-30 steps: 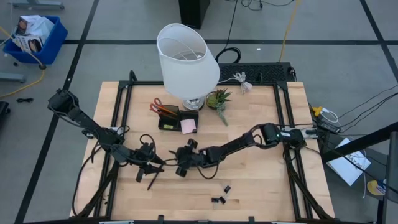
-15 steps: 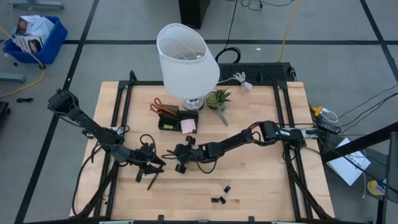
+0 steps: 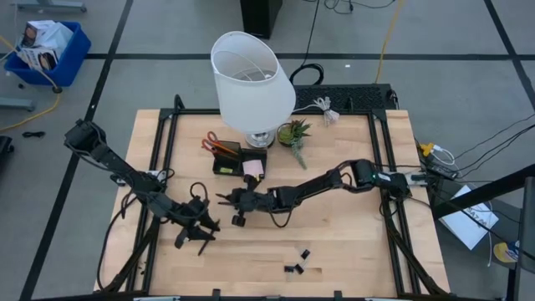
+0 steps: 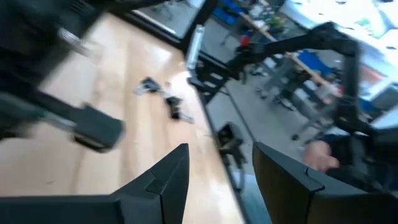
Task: Pick and place office supplies into organizer
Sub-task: Put the black pen into the black desk organizer, then put the black binder clip into the black desk organizer
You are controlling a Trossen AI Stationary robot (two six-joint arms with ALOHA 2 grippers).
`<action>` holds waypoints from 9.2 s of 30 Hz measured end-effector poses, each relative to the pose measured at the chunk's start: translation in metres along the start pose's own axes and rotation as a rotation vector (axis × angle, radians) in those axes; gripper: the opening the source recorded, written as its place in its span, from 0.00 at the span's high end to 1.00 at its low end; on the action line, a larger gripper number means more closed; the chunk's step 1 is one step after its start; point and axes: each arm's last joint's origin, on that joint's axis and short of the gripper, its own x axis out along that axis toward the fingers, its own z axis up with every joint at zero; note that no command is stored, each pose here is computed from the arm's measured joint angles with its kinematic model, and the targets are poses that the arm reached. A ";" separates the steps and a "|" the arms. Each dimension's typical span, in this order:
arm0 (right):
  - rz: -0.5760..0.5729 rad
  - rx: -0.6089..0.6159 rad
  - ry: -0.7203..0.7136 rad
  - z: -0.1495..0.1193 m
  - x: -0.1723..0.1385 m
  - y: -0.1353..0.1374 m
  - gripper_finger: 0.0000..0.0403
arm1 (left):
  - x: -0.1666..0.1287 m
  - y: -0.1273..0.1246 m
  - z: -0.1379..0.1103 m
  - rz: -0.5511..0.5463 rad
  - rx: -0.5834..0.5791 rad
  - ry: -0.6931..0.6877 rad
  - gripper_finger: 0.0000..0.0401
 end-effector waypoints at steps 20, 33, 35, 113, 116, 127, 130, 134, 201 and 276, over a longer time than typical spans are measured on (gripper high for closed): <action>-0.107 0.069 -0.396 0.056 0.010 -0.085 0.94 | -0.006 -0.028 0.001 -0.345 0.134 0.008 0.55; -0.055 0.018 -0.540 0.069 0.009 -0.114 0.94 | -0.007 -0.030 -0.001 -0.365 0.152 0.017 0.55; -0.046 0.019 -0.551 0.070 0.010 -0.118 0.94 | -0.007 -0.030 -0.001 -0.365 0.154 0.017 0.55; -0.221 -0.091 -0.525 0.066 0.064 -0.157 0.80 | -0.005 -0.026 0.002 -0.351 0.124 0.009 0.55; -0.209 -0.094 -0.527 0.066 0.064 -0.154 0.78 | -0.005 -0.026 0.002 -0.350 0.124 0.011 0.55; -0.035 -0.200 -0.455 0.058 0.056 -0.068 0.77 | -0.005 -0.025 0.000 -0.326 0.149 0.021 0.55; 0.025 -0.277 -0.386 0.057 0.045 -0.034 0.78 | -0.004 -0.023 -0.001 -0.305 0.148 0.033 0.55; -0.020 -0.372 -0.325 0.068 0.018 0.001 0.79 | -0.004 -0.022 0.000 -0.255 0.108 0.006 0.55; 0.000 0.403 0.497 -0.118 -0.248 0.115 0.70 | 0.000 0.002 0.004 0.088 0.131 -0.085 0.55; -0.322 0.372 0.348 -0.110 -0.170 0.039 0.79 | 0.000 0.005 0.001 0.128 0.169 -0.057 0.55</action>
